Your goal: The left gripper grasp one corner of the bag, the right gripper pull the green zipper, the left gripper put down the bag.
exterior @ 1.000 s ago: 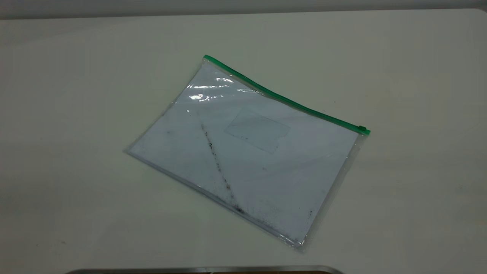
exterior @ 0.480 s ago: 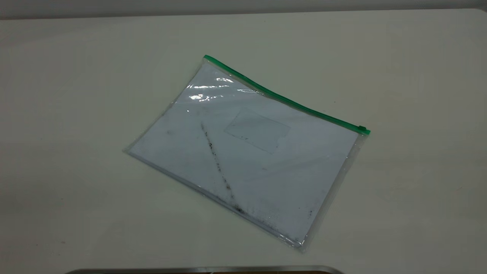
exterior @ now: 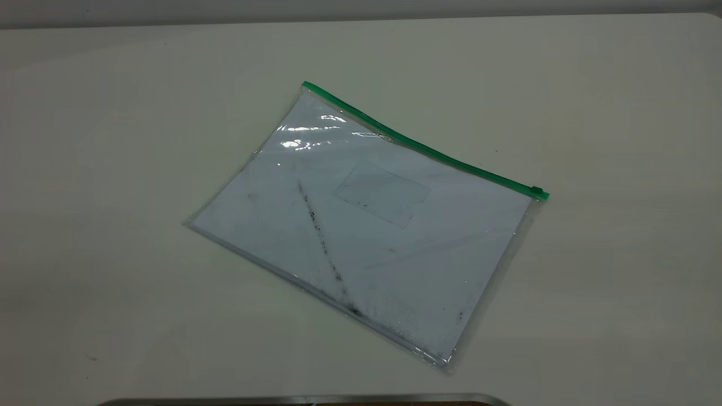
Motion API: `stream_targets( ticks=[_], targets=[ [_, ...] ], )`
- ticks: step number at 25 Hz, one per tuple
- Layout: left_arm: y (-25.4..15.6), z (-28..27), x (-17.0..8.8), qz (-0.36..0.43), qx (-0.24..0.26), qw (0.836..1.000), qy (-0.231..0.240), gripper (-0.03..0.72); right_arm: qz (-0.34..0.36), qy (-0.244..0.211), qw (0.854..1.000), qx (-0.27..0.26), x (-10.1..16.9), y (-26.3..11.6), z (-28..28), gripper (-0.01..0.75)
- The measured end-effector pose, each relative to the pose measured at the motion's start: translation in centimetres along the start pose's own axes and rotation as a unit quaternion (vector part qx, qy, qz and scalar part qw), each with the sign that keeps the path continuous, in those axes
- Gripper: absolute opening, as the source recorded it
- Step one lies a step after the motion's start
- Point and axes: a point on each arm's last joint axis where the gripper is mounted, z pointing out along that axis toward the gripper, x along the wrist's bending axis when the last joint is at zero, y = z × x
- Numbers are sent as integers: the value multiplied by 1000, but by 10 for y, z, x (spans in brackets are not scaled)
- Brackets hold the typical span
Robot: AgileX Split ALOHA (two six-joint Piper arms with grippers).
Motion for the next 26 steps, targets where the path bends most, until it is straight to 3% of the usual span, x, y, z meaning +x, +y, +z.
stream_targets(
  ticks=[6,26],
  targets=[
    [0,0,0,0,0,1000,0,590,36,-37,999,5,-6,-1,0,586],
    [0,0,0,0,0,1000,0,590,38,-39,999,5,-7,-1,0,586]
  ],
)
